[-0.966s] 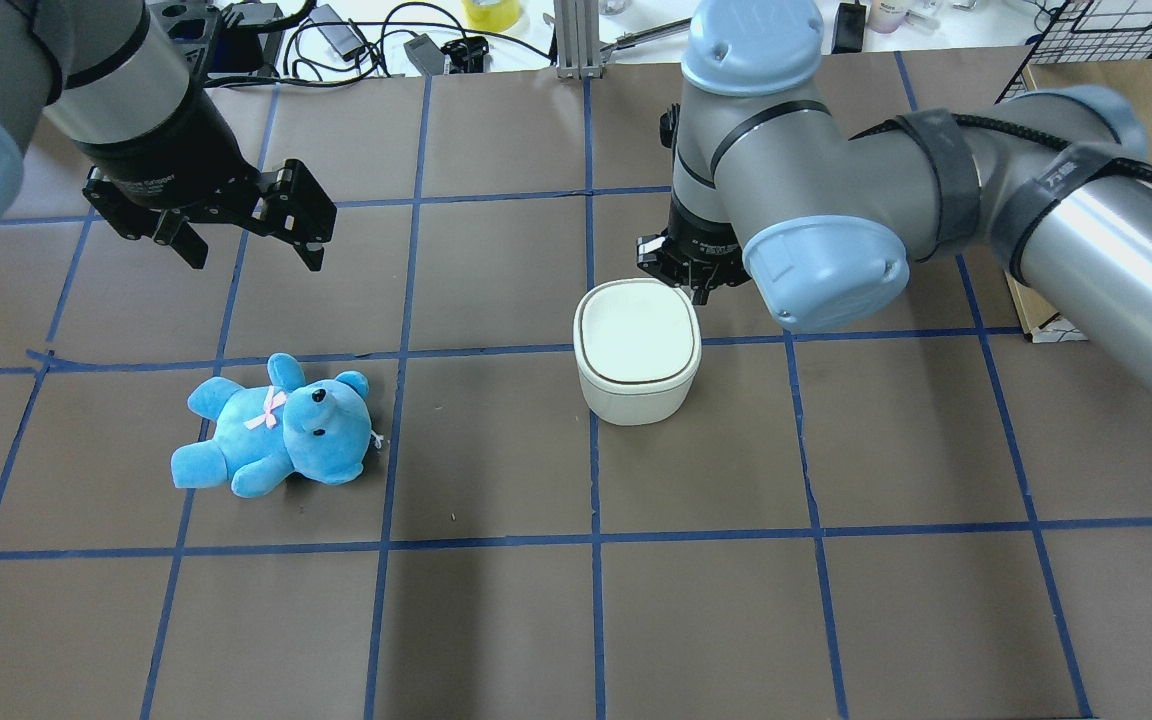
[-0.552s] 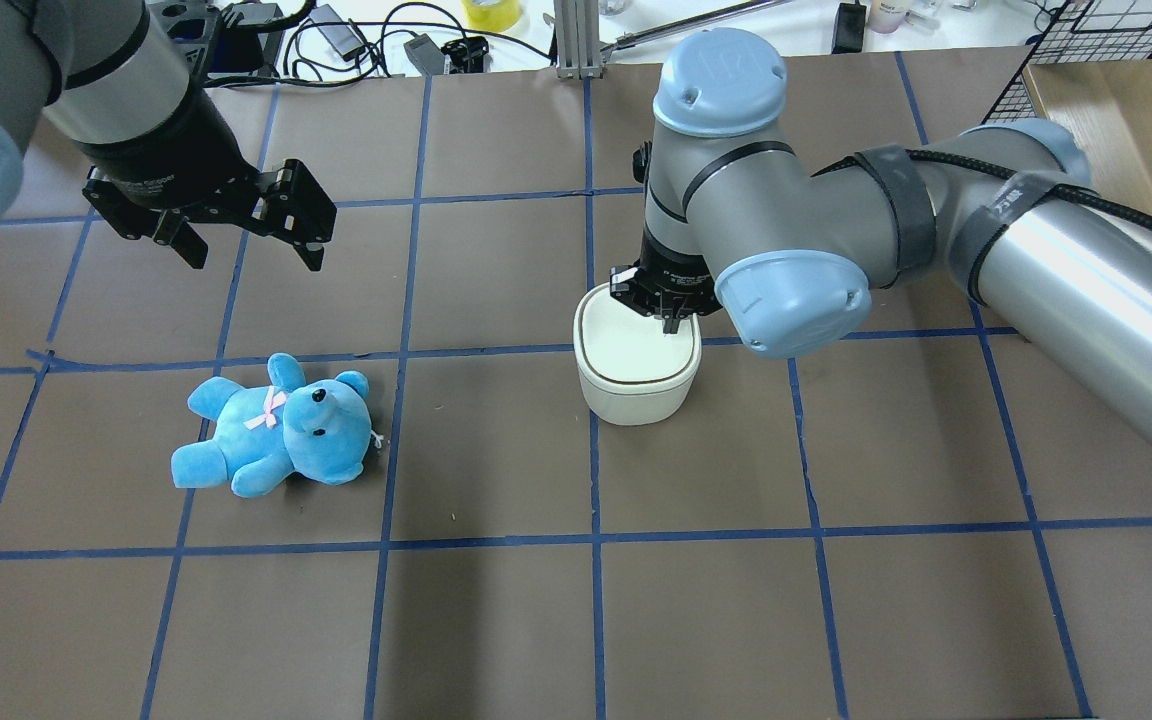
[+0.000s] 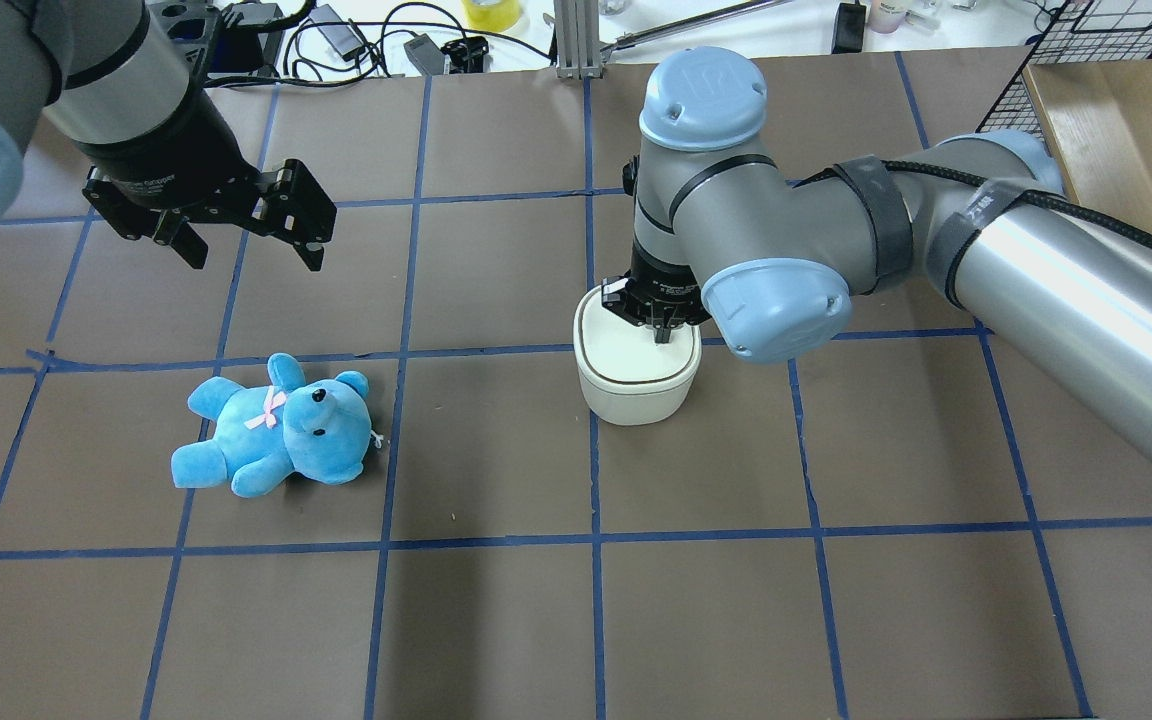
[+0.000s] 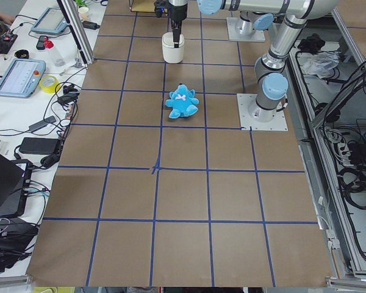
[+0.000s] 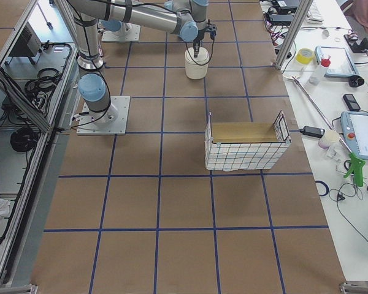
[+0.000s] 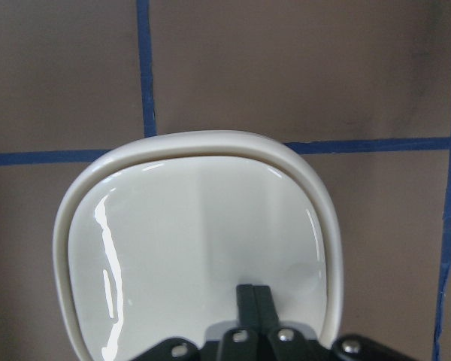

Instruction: Open trash can with right arm

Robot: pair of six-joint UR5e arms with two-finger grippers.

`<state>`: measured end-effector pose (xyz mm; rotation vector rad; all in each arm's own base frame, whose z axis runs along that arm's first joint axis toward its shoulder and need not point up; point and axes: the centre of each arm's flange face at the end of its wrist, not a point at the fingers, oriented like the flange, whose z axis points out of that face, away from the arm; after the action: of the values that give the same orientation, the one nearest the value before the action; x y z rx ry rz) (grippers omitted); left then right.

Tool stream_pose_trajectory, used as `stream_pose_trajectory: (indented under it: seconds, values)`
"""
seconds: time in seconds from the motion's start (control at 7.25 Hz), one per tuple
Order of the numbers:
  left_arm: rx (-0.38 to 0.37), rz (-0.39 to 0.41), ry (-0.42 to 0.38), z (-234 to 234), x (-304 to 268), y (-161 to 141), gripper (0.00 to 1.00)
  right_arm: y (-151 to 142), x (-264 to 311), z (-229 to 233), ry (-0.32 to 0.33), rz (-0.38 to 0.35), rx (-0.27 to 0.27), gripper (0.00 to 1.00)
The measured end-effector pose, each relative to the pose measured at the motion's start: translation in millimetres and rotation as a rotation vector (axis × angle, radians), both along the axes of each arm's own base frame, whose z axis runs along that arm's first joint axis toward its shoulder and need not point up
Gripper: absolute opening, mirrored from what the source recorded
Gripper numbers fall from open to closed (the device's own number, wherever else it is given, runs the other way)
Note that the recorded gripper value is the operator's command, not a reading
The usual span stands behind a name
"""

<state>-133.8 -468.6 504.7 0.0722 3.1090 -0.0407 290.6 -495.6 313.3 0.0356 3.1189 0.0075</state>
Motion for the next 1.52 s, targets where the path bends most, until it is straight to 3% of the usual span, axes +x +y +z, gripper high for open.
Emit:
stream_pose_trajectory:
  seconds: [0.14,0.28,0.41,0.55,0.83,1.24,1.52]
  values:
    - [0.0,0.0,0.0,0,0,0,1.0,0,0,-3,0.002,0.0,0.005,0.0]
    - [0.0,-0.001,0.0,0,0,0,1.0,0,0,-4,0.003,0.0,0.008,0.17]
    - [0.0,-0.001,0.0,0,0,0,1.0,-1,0,-2,0.005,0.0,0.004,0.8]
    - [0.0,-0.001,0.0,0,0,0,1.0,-2,-1,13,0.001,-0.001,-0.023,1.0]
    - [0.0,0.0,0.0,0,0,0,1.0,-3,-6,76,-0.018,-0.006,-0.092,1.0]
    - [0.0,-0.001,0.0,0,0,0,1.0,-20,-43,173,0.006,-0.044,-0.11,1.0]
    - [0.0,-0.001,0.0,0,0,0,1.0,-37,-97,207,0.025,-0.042,-0.117,1.0]
